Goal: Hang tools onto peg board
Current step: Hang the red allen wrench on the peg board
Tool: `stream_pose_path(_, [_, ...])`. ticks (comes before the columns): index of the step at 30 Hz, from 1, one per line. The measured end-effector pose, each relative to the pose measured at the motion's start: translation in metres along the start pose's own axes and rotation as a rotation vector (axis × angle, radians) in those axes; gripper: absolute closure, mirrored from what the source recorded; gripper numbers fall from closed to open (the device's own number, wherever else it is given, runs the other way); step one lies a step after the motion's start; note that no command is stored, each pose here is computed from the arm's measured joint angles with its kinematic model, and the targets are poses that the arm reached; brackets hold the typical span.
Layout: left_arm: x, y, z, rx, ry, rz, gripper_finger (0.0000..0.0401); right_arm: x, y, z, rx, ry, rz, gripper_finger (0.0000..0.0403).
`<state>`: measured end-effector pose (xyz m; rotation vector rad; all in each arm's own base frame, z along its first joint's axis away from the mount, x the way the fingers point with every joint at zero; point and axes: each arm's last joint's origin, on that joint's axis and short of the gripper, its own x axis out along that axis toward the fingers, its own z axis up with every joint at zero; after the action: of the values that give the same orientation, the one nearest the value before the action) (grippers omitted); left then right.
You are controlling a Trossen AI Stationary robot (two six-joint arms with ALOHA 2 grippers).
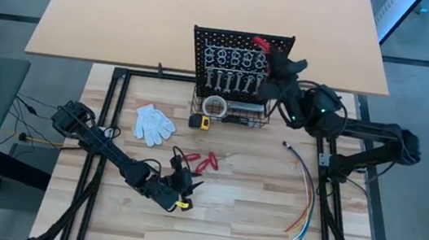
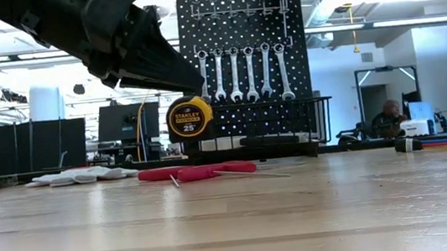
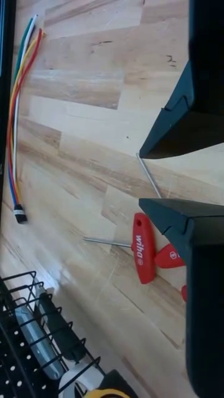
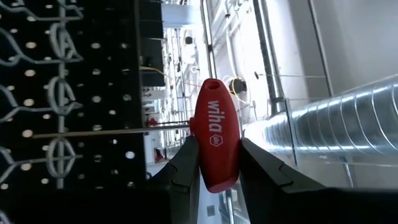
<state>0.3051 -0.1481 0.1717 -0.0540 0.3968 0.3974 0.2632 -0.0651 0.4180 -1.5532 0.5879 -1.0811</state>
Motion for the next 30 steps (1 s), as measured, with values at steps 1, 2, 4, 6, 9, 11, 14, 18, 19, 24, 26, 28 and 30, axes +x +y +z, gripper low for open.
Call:
stream_pose_path(1, [0.000, 0.000, 0.000, 0.000, 0.000, 0.000, 0.0294, -0.001, -0.002, -0.002, 0.007, 0.002, -0.006, 0.0313])
stream_pose_path(2, [0.000, 0.000, 0.000, 0.000, 0.000, 0.000, 0.0294, -0.002, -0.004, -0.003, 0.014, 0.003, -0.011, 0.0313])
stream_pose_path(4, [0.000, 0.000, 0.000, -0.001, 0.000, 0.000, 0.0294, -0.004, -0.009, -0.004, 0.039, 0.004, -0.026, 0.0313])
stream_pose_path(6, [0.000, 0.000, 0.000, -0.001, 0.000, 0.000, 0.0294, -0.007, -0.013, -0.007, 0.050, 0.009, -0.032, 0.0313])
stream_pose_path(9, [0.000, 0.000, 0.000, -0.001, 0.000, 0.000, 0.0294, -0.009, -0.018, -0.010, 0.074, 0.014, -0.040, 0.0312])
stream_pose_path(11, [0.000, 0.000, 0.000, -0.001, 0.000, 0.000, 0.0294, -0.009, -0.017, -0.010, 0.093, 0.011, -0.035, 0.0312])
stream_pose_path(14, [0.000, 0.000, 0.000, -0.002, 0.000, 0.000, 0.0294, -0.008, -0.015, -0.010, 0.116, 0.008, -0.016, 0.0312])
stream_pose_path(18, [0.000, 0.000, 0.000, -0.003, 0.000, 0.000, 0.0294, -0.003, -0.004, -0.010, 0.090, 0.012, 0.044, 0.0312])
stream_pose_path(19, [0.000, 0.000, 0.000, -0.003, 0.000, 0.000, 0.0294, -0.001, -0.001, -0.010, 0.088, 0.014, 0.058, 0.0312])
stream_pose_path(24, [0.000, 0.000, 0.000, -0.005, 0.000, 0.000, 0.0294, 0.003, 0.005, -0.014, 0.126, 0.032, 0.089, 0.0310])
stream_pose_path(26, [0.000, 0.000, 0.000, -0.005, 0.000, 0.000, 0.0294, 0.005, 0.007, -0.015, 0.138, 0.037, 0.095, 0.0307])
stream_pose_path(28, [0.000, 0.000, 0.000, -0.005, 0.000, 0.000, 0.0294, 0.005, 0.007, -0.016, 0.136, 0.038, 0.099, 0.0299])
stream_pose_path(30, [0.000, 0.000, 0.000, -0.005, -0.001, 0.000, 0.0294, 0.006, 0.007, -0.017, 0.137, 0.042, 0.097, 0.0288])
